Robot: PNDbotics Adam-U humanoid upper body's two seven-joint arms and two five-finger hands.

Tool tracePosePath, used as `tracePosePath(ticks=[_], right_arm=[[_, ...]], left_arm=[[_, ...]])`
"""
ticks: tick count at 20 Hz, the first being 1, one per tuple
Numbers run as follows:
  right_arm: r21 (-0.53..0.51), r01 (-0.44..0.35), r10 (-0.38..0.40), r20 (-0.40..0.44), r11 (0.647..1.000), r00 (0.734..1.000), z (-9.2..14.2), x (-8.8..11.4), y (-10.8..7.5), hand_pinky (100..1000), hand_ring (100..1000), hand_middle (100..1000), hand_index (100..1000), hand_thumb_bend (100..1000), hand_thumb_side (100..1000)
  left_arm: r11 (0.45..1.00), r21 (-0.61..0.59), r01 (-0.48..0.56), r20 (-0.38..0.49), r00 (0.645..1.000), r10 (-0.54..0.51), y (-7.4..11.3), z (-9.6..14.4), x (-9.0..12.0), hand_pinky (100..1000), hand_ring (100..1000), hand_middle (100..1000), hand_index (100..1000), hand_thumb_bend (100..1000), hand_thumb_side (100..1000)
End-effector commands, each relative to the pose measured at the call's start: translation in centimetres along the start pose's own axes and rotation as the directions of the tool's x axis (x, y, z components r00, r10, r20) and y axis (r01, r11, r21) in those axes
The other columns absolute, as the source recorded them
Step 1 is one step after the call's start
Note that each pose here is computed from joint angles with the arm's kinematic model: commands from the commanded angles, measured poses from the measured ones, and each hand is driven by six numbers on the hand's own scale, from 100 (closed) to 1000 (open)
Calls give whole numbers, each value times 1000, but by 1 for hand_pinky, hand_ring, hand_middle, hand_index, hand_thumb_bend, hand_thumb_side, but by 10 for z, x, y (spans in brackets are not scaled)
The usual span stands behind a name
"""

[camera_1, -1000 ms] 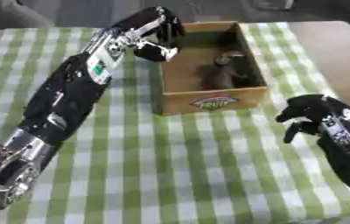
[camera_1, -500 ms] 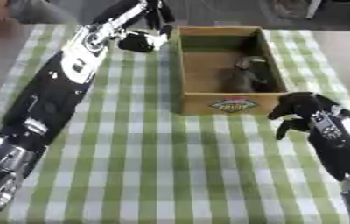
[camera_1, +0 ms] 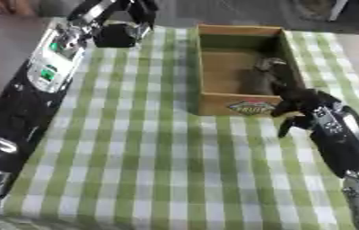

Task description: Pick up objects on the table and place them in the box.

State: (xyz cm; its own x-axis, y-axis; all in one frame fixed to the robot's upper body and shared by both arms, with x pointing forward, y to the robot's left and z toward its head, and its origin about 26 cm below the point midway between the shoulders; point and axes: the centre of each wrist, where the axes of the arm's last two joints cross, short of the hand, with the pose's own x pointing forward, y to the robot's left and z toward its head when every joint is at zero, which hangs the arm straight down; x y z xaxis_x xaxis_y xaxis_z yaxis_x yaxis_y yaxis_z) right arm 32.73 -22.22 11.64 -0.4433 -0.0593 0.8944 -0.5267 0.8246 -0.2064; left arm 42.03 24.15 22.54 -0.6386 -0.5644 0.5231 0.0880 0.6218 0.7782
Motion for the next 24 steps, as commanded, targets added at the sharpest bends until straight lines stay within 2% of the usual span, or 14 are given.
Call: tracePosePath(ticks=[1, 11, 24], right_arm=[[-14, -25, 25, 6, 1000, 1000, 1, 5, -7, 400, 633, 576, 716, 100, 715], [-35, -26, 26, 7, 999, 1000, 3, 5, -10, 400, 633, 576, 716, 100, 715], [-46, -34, 34, -2, 998, 999, 6, 4, -12, 400, 632, 575, 716, 100, 715]], left_arm=[[999, 44, -10, 7, 1000, 9, 17, 9, 8, 548, 542, 594, 653, 100, 317], [957, 171, -233, -6, 971, 238, 19, 41, 7, 538, 536, 582, 624, 100, 399], [894, 318, -317, -24, 939, 342, 19, 72, 9, 529, 526, 570, 630, 100, 449]])
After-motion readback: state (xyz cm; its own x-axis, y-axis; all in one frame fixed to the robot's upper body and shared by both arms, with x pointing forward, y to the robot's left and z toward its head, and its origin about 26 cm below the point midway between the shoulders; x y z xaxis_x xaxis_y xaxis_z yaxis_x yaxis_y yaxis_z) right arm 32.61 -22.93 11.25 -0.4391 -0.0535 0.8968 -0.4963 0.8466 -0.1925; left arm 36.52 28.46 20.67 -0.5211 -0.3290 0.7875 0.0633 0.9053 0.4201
